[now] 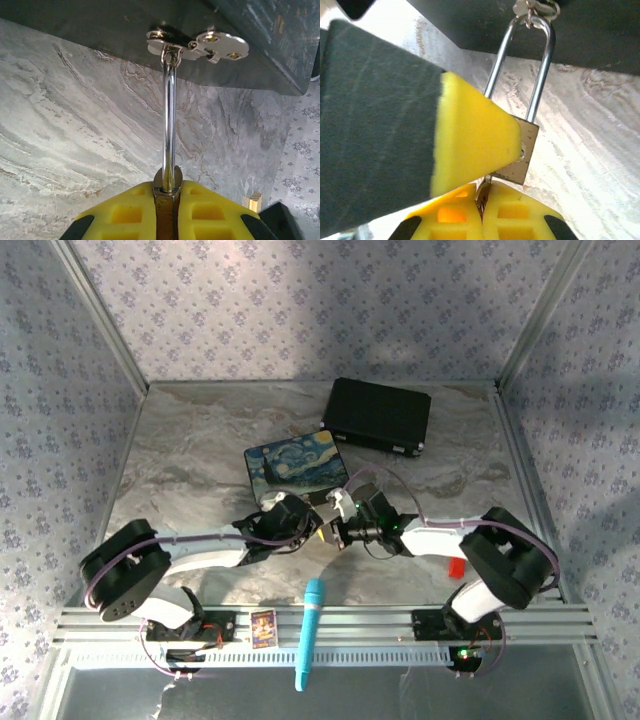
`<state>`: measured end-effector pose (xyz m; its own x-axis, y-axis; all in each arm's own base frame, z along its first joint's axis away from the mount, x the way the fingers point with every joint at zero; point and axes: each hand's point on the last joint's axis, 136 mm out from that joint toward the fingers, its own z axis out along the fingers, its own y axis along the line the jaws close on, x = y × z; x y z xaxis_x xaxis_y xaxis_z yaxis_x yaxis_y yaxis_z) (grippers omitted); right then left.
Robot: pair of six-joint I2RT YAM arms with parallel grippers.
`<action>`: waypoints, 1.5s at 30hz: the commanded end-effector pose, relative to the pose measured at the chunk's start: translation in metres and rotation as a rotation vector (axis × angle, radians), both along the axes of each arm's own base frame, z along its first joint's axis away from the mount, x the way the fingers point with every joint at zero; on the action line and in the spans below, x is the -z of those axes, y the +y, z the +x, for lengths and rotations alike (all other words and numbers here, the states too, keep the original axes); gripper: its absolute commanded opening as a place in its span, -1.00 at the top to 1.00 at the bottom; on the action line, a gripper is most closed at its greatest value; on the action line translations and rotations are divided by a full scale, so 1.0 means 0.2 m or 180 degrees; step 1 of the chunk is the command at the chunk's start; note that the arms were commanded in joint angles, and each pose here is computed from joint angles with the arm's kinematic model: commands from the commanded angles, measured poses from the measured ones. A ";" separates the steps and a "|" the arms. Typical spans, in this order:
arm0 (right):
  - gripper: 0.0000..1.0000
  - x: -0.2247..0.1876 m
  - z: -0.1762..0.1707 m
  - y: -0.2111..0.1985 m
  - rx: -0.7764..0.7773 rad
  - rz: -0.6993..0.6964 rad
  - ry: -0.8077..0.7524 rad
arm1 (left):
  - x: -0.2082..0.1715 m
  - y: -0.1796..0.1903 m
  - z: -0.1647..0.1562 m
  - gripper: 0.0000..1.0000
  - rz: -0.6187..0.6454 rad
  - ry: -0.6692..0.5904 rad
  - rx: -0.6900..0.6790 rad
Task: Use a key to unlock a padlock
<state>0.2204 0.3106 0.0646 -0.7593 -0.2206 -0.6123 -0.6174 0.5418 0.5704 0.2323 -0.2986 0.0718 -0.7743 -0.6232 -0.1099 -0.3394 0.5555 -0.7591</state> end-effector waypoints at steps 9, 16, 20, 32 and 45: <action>0.53 0.06 0.14 -0.10 0.0669 0.0624 0.0852 | 0.11 0.08 -0.09 1.00 0.0116 0.0171 0.0061; 0.47 0.10 0.19 -0.23 0.1019 0.0454 0.0861 | 0.14 0.11 -0.10 1.00 0.0135 0.0228 -0.0004; 0.47 0.10 0.19 -0.23 0.1010 0.0441 0.0864 | 0.14 0.10 -0.10 1.00 0.0122 0.0239 -0.0010; 0.33 0.05 0.18 -0.26 0.1019 0.0331 0.0750 | 0.16 0.15 -0.11 1.00 0.0365 0.0245 0.0019; -0.49 -0.22 0.51 -0.43 0.1536 -0.0819 0.0119 | 0.31 0.28 -0.17 0.97 0.1422 0.0396 0.0616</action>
<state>0.3195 0.2424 0.1307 -0.7957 0.1151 -0.5946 -0.2852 0.7949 0.5355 0.2254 -0.2859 0.0568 -0.8415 -0.4805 -0.2469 -0.2337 0.7358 -0.6355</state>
